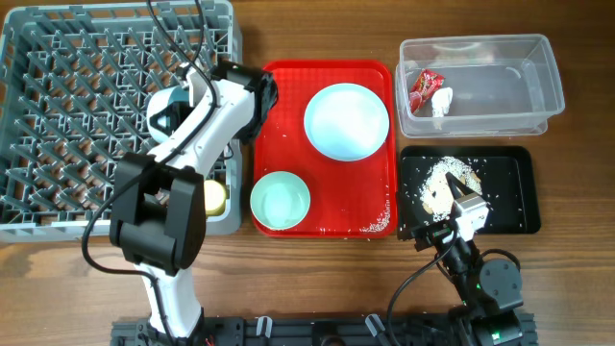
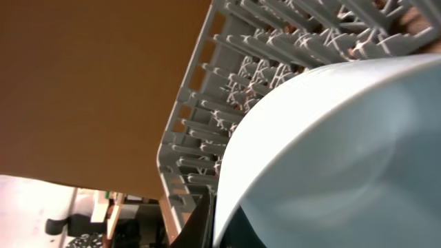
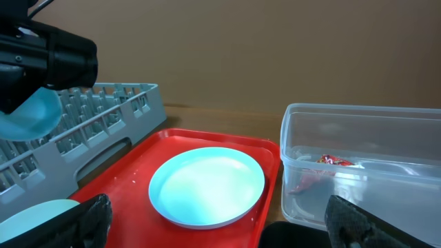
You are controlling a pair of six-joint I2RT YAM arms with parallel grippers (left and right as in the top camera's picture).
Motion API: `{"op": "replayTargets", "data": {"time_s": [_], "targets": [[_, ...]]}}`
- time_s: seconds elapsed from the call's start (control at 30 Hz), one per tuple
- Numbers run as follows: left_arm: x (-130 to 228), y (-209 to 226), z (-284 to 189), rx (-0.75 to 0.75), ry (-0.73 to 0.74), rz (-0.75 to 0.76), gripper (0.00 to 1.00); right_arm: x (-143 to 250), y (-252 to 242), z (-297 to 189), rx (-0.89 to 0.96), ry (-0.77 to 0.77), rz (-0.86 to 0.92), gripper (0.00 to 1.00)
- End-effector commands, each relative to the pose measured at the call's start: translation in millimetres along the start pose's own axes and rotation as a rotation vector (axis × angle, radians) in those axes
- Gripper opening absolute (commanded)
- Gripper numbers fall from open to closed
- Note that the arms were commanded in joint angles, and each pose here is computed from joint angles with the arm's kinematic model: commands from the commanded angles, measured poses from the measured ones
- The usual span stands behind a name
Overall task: Sort waste into correct bins and load items into the dishwasher rack
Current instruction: 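Lift the light blue bowl and set it in the dish rack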
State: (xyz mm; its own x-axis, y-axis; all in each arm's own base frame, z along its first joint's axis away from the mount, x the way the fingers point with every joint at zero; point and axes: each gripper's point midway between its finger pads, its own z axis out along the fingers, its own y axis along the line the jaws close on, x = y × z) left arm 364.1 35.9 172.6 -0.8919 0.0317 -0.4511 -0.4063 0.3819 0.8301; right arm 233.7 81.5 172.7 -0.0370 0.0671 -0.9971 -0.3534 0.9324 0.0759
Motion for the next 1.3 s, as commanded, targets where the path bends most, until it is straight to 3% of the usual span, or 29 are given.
{"op": "replayTargets", "data": {"time_s": [0.0, 0.17, 0.3, 0.33, 0.37, 0.4, 0.43, 0.73, 0.83, 1.1, 1.27], "targets": [[12, -10, 6, -0.002, 0.046, -0.004, 0.04, -2, 2, 0, -0.014, -0.011, 0.009, 1.0], [20, -24, 3, 0.062, 0.099, -0.041, 0.07, -2, 2, 0, -0.014, -0.011, 0.01, 1.0], [32, -49, -13, 0.172, 0.166, -0.065, 0.29, -2, 2, 0, -0.014, -0.011, 0.009, 1.0], [34, -51, -17, 0.184, 0.168, -0.06, 0.28, -2, 2, 0, -0.014, -0.011, 0.01, 1.0], [33, -51, -19, 0.183, 0.16, -0.053, 0.22, -2, 2, 0, -0.014, -0.011, 0.009, 1.0], [33, -51, -20, 0.183, 0.156, -0.05, 0.08, -2, 2, 0, -0.014, -0.011, 0.009, 1.0], [31, -49, -22, 0.183, 0.155, -0.051, 0.04, -2, 2, 0, -0.014, -0.011, 0.009, 1.0], [8, -13, -27, 0.149, 0.157, -0.086, 0.04, -2, 2, 0, -0.014, -0.011, 0.009, 1.0], [5, 2, -24, 0.082, 0.131, -0.175, 0.04, -2, 2, 0, -0.014, -0.011, 0.009, 1.0], [18, -15, -21, 0.12, 0.272, -0.512, 0.04, -2, 2, 0, -0.014, -0.011, 0.009, 1.0], [19, -30, -26, 0.17, 0.32, -0.593, 0.04, -2, 2, 0, -0.014, -0.011, 0.01, 1.0]]}}
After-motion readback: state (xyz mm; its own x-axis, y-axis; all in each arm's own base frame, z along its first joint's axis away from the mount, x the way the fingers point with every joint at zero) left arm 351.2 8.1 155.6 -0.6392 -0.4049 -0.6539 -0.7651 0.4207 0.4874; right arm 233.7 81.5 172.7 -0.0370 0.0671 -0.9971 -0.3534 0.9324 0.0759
